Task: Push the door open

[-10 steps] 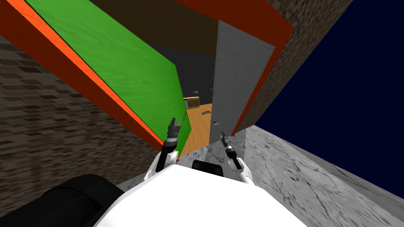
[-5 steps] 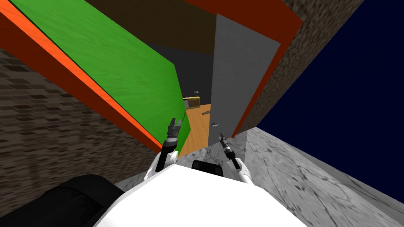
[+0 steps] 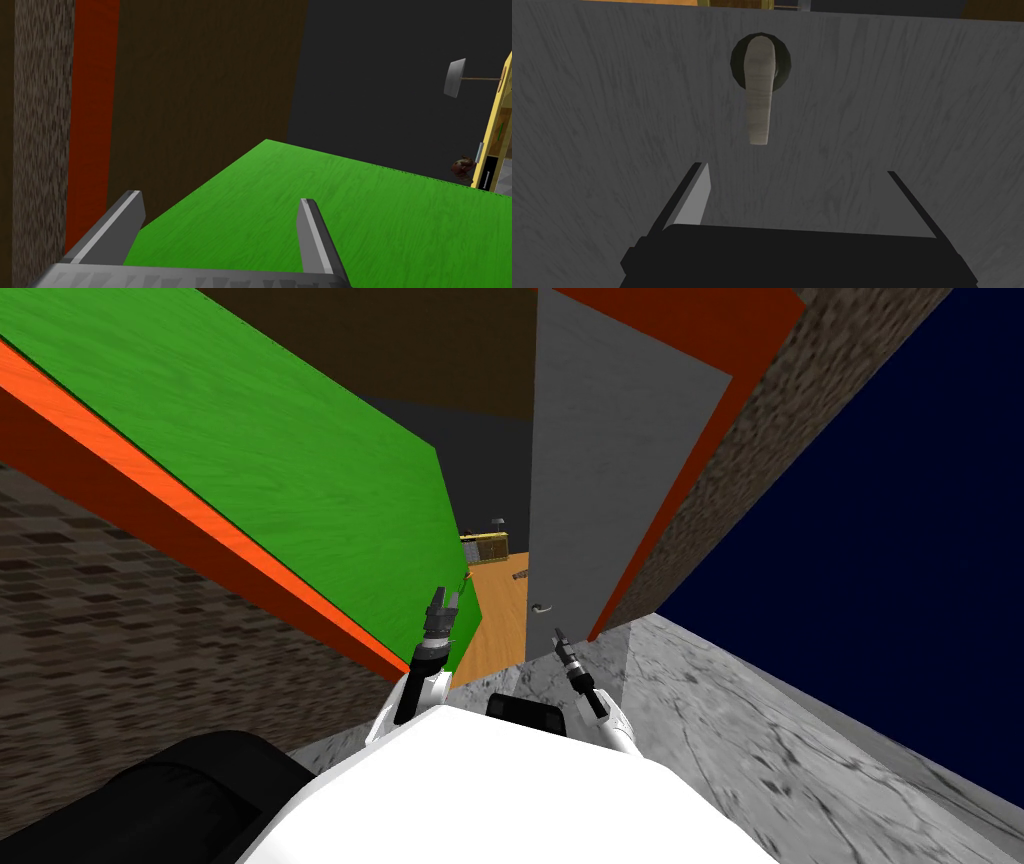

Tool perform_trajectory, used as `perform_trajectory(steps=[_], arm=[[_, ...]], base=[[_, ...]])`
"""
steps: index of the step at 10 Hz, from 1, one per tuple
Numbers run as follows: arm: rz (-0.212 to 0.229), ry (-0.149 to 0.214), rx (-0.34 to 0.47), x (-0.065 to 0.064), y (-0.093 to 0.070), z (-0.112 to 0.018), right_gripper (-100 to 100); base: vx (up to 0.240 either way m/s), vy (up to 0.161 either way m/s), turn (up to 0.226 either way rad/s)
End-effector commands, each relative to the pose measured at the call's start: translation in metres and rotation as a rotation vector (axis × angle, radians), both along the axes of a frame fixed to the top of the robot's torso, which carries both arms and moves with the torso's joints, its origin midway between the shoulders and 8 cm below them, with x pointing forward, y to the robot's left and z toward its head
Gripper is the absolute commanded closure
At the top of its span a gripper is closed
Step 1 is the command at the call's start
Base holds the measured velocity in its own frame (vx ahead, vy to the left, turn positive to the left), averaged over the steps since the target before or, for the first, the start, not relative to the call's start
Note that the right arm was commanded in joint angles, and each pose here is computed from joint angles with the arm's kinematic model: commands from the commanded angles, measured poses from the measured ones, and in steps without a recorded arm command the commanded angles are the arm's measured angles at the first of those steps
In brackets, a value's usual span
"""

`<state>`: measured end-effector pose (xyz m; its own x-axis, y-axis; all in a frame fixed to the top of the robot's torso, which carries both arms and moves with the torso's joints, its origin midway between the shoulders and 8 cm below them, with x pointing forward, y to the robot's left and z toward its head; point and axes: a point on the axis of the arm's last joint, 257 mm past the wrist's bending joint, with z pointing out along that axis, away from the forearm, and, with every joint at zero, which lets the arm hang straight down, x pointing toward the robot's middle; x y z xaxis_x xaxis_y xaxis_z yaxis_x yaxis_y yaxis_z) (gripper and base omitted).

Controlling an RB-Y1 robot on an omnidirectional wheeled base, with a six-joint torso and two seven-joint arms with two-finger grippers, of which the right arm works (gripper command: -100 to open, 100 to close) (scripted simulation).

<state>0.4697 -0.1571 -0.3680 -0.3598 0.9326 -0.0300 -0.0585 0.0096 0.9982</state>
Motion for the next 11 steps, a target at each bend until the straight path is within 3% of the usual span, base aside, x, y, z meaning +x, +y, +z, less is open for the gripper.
perform_trajectory(steps=[1,6,7,11], arm=[[0.009,0.011,0.002,-0.001,0.003,-0.005,-100],[0.041,0.053,0.008,-0.005,0.012,-0.021,-100],[0.036,0.047,0.006,-0.004,0.011,-0.019,-100],[0.023,0.048,0.006,-0.005,0.011,-0.021,-100]], base=[[0.055,-0.047,0.022],[0.060,-0.067,0.037],[0.035,-0.040,0.013],[0.166,0.056,0.031]])
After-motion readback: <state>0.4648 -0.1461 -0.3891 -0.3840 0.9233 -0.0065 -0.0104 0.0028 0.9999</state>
